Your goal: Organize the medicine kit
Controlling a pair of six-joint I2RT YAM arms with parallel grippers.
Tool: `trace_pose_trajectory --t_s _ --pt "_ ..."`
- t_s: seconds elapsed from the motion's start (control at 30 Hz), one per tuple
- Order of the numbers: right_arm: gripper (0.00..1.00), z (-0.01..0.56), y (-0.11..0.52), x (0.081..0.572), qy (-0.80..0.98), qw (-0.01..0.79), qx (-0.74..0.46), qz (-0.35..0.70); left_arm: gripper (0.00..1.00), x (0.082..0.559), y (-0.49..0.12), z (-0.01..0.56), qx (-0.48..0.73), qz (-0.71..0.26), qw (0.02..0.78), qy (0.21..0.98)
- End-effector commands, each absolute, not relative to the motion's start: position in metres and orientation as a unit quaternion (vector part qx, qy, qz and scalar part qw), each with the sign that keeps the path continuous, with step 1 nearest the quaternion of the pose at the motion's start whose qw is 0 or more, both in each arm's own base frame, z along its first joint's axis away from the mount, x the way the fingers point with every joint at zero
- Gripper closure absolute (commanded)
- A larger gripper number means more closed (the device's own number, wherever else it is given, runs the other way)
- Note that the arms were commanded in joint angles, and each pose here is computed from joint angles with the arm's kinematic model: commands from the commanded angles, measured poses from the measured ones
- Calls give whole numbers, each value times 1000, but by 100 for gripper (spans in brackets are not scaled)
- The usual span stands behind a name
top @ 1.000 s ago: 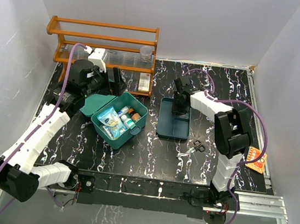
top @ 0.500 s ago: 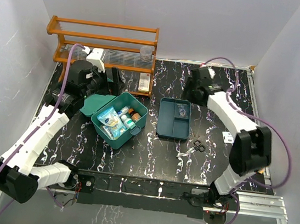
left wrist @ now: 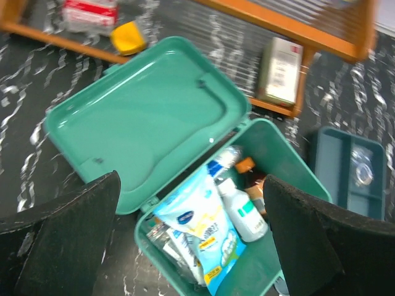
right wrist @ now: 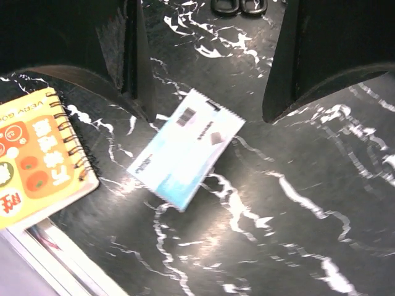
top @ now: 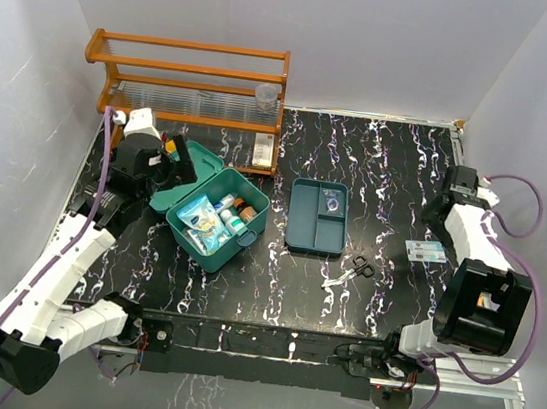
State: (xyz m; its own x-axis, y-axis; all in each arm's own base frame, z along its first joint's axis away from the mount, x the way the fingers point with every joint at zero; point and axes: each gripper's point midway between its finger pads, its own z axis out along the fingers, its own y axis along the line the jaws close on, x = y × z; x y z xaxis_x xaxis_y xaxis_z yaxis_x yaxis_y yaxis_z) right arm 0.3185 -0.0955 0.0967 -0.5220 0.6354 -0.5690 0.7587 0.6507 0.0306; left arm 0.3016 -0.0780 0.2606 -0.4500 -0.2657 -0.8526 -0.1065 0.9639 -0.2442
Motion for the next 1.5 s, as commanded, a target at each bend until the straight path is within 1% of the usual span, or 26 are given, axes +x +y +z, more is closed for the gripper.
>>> trace_pose_trajectory --t_s 0.0,0.13,0.17,0.23,0.4,0.63,0.7,0.8,0.93,1.0,1.07,1.3,1.47 --pt "37 80 -120 307 839 258 468 -104 1 280 -32 250 -227 4 506 832" --pt "54 55 -126 306 842 223 485 -76 1 277 -29 258 -231 -3 522 821" --pt "57 51 -126 308 844 220 483 -72 1 278 -29 259 -231 -4 526 818" --pt "58 45 -125 314 849 215 479 -61 1 279 -29 262 -230 -7 532 815" --pt "64 37 -125 320 854 202 475 -59 1 283 -33 266 -224 -15 539 812" --pt "65 27 -130 322 862 190 465 -70 1 286 -36 264 -219 -18 539 813" --pt "67 19 -129 320 867 174 460 -73 1 288 -36 264 -218 -18 539 813" --pt "74 7 -128 314 873 157 456 -78 1 290 -37 264 -216 -19 540 813" --pt "88 3 -125 314 878 159 446 -70 1 294 -39 265 -211 -20 542 813" --pt "93 4 -122 316 882 163 439 -61 1 295 -41 266 -208 -21 542 814" --pt "97 8 -118 320 887 169 427 -57 1 297 -42 266 -204 -21 542 815" --pt "96 40 -89 348 909 222 351 -47 1 302 -49 270 -193 -32 543 817" --pt "94 56 -52 370 932 255 254 -40 1 306 -54 269 -187 -41 540 820"
